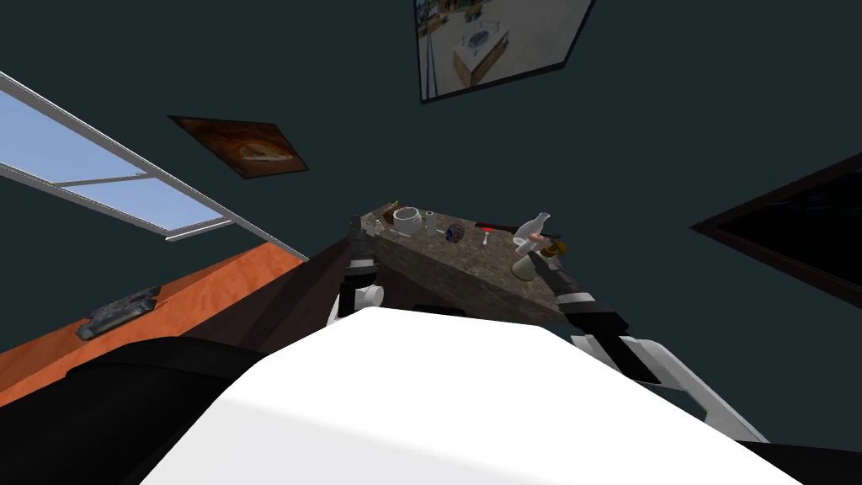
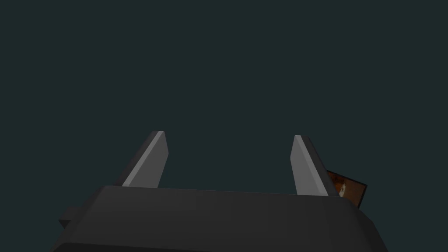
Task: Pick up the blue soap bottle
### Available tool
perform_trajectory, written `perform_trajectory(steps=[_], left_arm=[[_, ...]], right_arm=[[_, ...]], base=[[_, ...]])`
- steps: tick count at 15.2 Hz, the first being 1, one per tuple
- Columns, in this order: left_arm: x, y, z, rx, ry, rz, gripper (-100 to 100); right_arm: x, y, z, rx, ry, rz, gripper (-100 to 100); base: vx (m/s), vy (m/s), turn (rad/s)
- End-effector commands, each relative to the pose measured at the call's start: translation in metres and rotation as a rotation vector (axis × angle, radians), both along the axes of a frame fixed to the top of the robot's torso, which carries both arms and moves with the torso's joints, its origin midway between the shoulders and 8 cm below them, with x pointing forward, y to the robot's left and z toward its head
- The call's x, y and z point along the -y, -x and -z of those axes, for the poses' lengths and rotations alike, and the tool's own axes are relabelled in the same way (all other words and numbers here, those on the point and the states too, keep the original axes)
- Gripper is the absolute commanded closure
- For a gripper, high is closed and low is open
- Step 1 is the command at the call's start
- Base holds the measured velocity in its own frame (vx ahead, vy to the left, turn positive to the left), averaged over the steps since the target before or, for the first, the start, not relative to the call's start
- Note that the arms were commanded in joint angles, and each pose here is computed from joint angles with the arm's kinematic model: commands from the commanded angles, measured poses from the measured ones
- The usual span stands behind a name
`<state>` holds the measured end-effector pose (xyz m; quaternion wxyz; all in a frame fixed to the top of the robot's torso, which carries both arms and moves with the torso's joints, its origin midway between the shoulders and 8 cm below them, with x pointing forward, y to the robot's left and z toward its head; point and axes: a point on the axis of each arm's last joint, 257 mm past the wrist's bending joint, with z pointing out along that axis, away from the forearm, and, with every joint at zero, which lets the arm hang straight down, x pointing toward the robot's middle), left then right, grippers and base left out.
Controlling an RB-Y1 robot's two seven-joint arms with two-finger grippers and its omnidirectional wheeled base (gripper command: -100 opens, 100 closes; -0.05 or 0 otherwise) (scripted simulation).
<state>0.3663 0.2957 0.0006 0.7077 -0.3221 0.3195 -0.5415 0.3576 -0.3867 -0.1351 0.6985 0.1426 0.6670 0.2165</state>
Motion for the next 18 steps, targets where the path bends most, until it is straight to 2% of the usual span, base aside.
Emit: perform_trajectory(steps=[1, 2, 3, 7, 8, 13, 18], left_arm=[[0.000, 0.000, 0.000, 0.000, 0.000, 0.000, 0], [0.000, 0.000, 0.000, 0.000, 0.000, 0.000, 0], [0.000, 0.000, 0.000, 0.000, 0.000, 0.000, 0], [0.000, 0.000, 0.000, 0.000, 0.000, 0.000, 0], [0.000, 0.000, 0.000, 0.000, 0.000, 0.000, 0], [0.000, 0.000, 0.000, 0.000, 0.000, 0.000, 0], [0.000, 0.000, 0.000, 0.000, 0.000, 0.000, 0]], right_arm=[[0.026, 0.005, 0.015, -0.063, 0.093, 0.044, -100], [0.040, 0.009, 0.022, -0.095, 0.141, 0.065, -100], [0.040, 0.009, 0.022, -0.095, 0.141, 0.065, -100], [0.095, 0.025, 0.040, -0.210, 0.323, 0.145, -100], [0.095, 0.025, 0.040, -0.210, 0.323, 0.145, -100], [0.153, 0.046, 0.048, -0.322, 0.515, 0.225, -100], [0.192, 0.062, 0.048, -0.396, 0.647, 0.276, -100]], base=[[0.004, 0.039, 0.134], [0.003, 0.042, 0.157], [0.003, 0.032, 0.076], [0.010, 0.036, 0.115], [0.017, 0.035, 0.073], [0.026, 0.043, 0.116], [0.041, 0.045, 0.109]])
